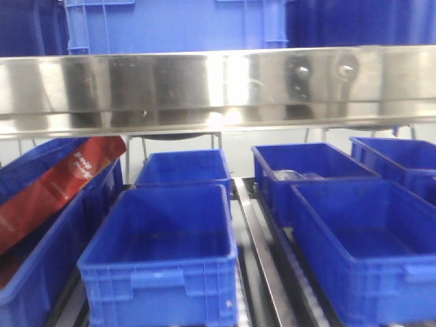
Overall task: Place valve from conveyor to right shelf box
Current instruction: 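Extend both grippers over the blue bins on the shelf, then lower the valves into the blue bins and open both grippers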
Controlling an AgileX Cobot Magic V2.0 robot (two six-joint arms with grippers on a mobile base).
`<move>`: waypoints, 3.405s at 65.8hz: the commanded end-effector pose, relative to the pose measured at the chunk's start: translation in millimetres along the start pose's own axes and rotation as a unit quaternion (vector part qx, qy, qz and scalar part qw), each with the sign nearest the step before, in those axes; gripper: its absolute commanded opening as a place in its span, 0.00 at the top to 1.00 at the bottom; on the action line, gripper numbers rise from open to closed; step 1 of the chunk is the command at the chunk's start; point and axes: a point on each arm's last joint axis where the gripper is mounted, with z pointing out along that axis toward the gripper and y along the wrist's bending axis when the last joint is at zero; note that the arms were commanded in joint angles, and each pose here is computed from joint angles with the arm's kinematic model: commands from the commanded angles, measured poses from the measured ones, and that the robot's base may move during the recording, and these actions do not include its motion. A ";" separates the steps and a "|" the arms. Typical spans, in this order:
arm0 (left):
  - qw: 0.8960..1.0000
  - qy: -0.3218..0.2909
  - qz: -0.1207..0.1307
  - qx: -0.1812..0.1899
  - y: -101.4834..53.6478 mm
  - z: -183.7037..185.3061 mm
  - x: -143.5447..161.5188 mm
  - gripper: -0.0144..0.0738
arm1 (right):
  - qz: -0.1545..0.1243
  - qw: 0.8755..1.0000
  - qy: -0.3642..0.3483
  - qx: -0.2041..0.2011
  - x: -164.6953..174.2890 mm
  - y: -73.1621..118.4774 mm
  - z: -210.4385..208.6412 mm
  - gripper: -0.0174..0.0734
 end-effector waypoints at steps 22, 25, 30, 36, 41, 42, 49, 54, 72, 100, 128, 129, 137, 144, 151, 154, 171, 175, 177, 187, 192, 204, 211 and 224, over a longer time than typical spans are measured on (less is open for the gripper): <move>0.999 -0.034 -0.002 -0.001 -1.0 -7.2 -6.5 0.96 | -0.004 0.999 -0.048 0.005 -9.9 0.1 -8.9 0.98; 0.999 -0.034 -0.002 -0.001 -1.0 -7.2 -6.5 0.96 | -0.004 0.999 -0.048 0.005 -9.9 0.1 -8.9 0.98; 0.999 -0.034 -0.002 -0.001 -1.0 -7.2 -6.5 0.96 | -0.004 0.999 -0.048 0.005 -9.9 0.1 -8.9 0.98; 0.999 -0.034 -0.002 -0.001 -1.0 -7.2 -6.5 0.96 | -0.004 0.999 -0.048 0.005 -9.9 0.1 -8.9 0.98; 0.999 -0.034 -0.002 -0.001 -1.0 -7.2 -6.5 0.96 | -0.004 0.999 -0.048 0.005 -9.9 0.1 -8.9 0.98; 0.999 -0.034 -0.002 -0.001 -1.0 -7.2 -6.5 0.96 | -0.004 0.999 -0.048 0.005 -9.9 0.1 -8.9 0.98; 0.999 -0.034 -0.002 -0.001 -1.0 -7.2 -6.5 0.96 | -0.004 0.999 -0.048 0.005 -9.9 0.1 -8.9 0.98; 0.999 -0.034 -0.002 -0.001 -1.0 -7.2 -6.5 0.96 | -0.004 0.999 -0.048 0.005 -9.9 0.1 -8.9 0.98; 0.999 -0.034 -0.002 -0.001 -1.0 -7.2 -6.5 0.96 | -0.004 0.999 -0.048 0.005 -9.9 0.1 -8.9 0.98; 0.999 -0.034 -0.002 -0.001 -1.0 -7.2 -6.5 0.96 | -0.004 0.999 -0.048 0.005 -9.9 0.1 -8.9 0.98; 0.999 -0.034 -0.002 -0.001 -1.0 -7.2 -6.5 0.96 | -0.004 0.999 -0.048 0.005 -9.9 0.1 -8.9 0.98; 0.999 -0.034 -0.002 -0.001 -1.0 -7.2 -6.5 0.96 | -0.004 0.999 -0.048 0.005 -9.9 0.1 -8.9 0.98; 0.999 -0.034 -0.002 -0.001 -1.0 -7.2 -6.5 0.96 | -0.004 0.999 -0.048 0.005 -9.9 0.1 -8.9 0.98; 0.999 -0.034 -0.002 -0.001 -1.0 -7.2 -6.5 0.96 | -0.004 0.999 -0.048 0.005 -9.9 0.1 -8.9 0.98; 0.999 -0.042 -0.002 -0.002 -0.7 -7.3 -8.1 0.96 | -0.004 0.999 -0.048 0.005 -9.9 0.1 -8.9 0.98; 0.999 -0.046 -0.002 -0.003 -0.6 -7.4 -8.7 0.96 | -0.004 0.999 -0.048 0.005 -9.9 0.1 -8.9 0.98; 0.997 -0.080 -0.006 -0.003 -0.5 -8.1 -14.9 0.96 | -0.004 0.998 -0.060 0.006 -12.1 -0.1 -9.3 0.98; 0.996 -0.089 -0.012 0.010 -3.1 -5.4 -19.2 0.96 | -0.003 0.997 -0.081 0.005 -17.8 0.2 -12.4 0.98; 0.996 -0.092 -0.011 0.016 -5.2 -4.6 -22.2 0.96 | 0.000 0.995 -0.095 0.002 -22.8 0.9 -14.8 0.98; 0.989 -0.115 0.054 0.077 -36.1 4.4 -51.3 0.96 | -0.003 0.991 -0.133 -0.031 -49.5 11.7 -18.0 0.98; 0.983 -0.127 0.075 0.110 -56.3 10.7 -66.6 0.96 | -0.026 0.988 -0.142 -0.053 -63.0 23.0 -14.1 0.98; 0.970 -0.130 0.124 0.164 -107.0 39.7 -92.1 0.96 | -0.058 0.982 -0.140 -0.115 -88.2 58.4 11.7 0.98; 0.965 -0.116 0.139 0.190 -133.3 64.2 -95.6 0.96 | -0.072 0.979 -0.120 -0.146 -93.4 80.9 37.3 0.98; 0.965 -0.054 0.160 0.201 -160.7 117.8 -82.7 0.96 | -0.090 0.979 -0.056 -0.177 -82.2 115.1 97.9 0.98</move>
